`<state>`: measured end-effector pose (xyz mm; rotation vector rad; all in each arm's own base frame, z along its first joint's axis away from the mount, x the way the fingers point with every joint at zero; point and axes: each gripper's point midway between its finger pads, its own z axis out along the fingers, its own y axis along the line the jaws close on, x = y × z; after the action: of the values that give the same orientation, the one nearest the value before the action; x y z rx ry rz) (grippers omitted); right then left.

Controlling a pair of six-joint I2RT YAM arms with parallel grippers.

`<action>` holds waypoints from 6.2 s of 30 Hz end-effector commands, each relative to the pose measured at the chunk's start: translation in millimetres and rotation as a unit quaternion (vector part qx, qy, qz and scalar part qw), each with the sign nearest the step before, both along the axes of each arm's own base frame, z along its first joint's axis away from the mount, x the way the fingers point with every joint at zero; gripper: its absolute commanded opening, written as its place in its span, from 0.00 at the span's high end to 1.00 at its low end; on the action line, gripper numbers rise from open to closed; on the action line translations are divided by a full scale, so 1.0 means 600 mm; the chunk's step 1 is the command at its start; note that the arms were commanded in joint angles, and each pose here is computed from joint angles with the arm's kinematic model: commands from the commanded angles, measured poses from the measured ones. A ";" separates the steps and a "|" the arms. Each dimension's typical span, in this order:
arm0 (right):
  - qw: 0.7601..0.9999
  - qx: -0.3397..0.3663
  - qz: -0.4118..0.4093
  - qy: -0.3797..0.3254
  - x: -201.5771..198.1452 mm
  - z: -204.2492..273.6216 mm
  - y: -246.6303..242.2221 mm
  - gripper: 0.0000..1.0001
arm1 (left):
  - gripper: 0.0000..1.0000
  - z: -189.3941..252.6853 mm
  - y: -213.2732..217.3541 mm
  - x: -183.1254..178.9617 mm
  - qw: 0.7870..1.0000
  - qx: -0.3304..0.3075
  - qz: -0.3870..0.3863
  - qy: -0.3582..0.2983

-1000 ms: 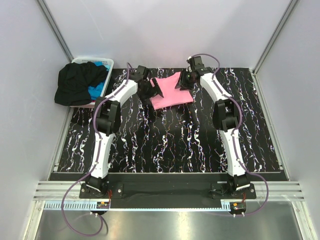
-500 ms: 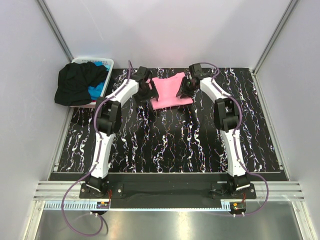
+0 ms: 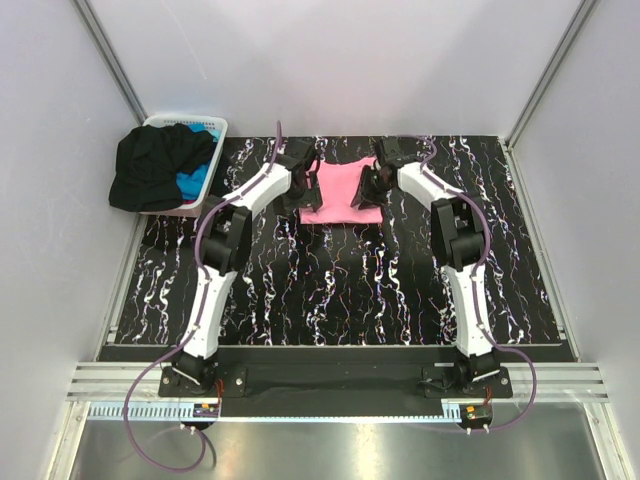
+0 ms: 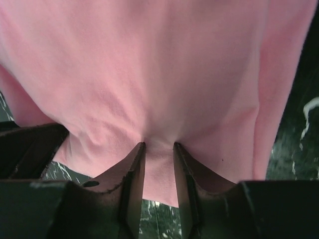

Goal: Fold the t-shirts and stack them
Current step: Fold the tshirt

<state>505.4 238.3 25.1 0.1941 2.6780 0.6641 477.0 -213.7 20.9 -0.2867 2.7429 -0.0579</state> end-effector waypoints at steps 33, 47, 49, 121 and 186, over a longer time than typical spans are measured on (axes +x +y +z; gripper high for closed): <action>0.997 -0.081 0.008 -0.001 -0.222 0.096 -0.005 0.68 | 0.04 0.151 0.089 -0.205 1.000 0.013 0.010 -0.017; 0.996 -0.087 0.021 -0.029 -0.179 0.133 0.013 0.83 | 0.36 0.176 0.045 -0.189 0.998 -0.052 -0.008 -0.026; 0.995 -0.094 0.023 -0.033 -0.162 0.129 0.016 0.88 | 0.45 0.167 0.032 -0.186 0.997 -0.074 -0.013 -0.023; 0.989 -0.125 -0.025 -0.081 0.001 0.146 -0.031 0.70 | 0.32 0.175 0.142 -0.029 0.993 -0.030 0.084 -0.081; 0.968 -0.238 -0.070 0.049 -0.233 -0.016 -0.129 0.67 | 0.26 0.063 0.172 -0.237 0.992 0.098 0.069 0.032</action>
<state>381.5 210.7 16.5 0.2219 2.7634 0.2068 340.7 -156.5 35.7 -0.4074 2.8080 0.0809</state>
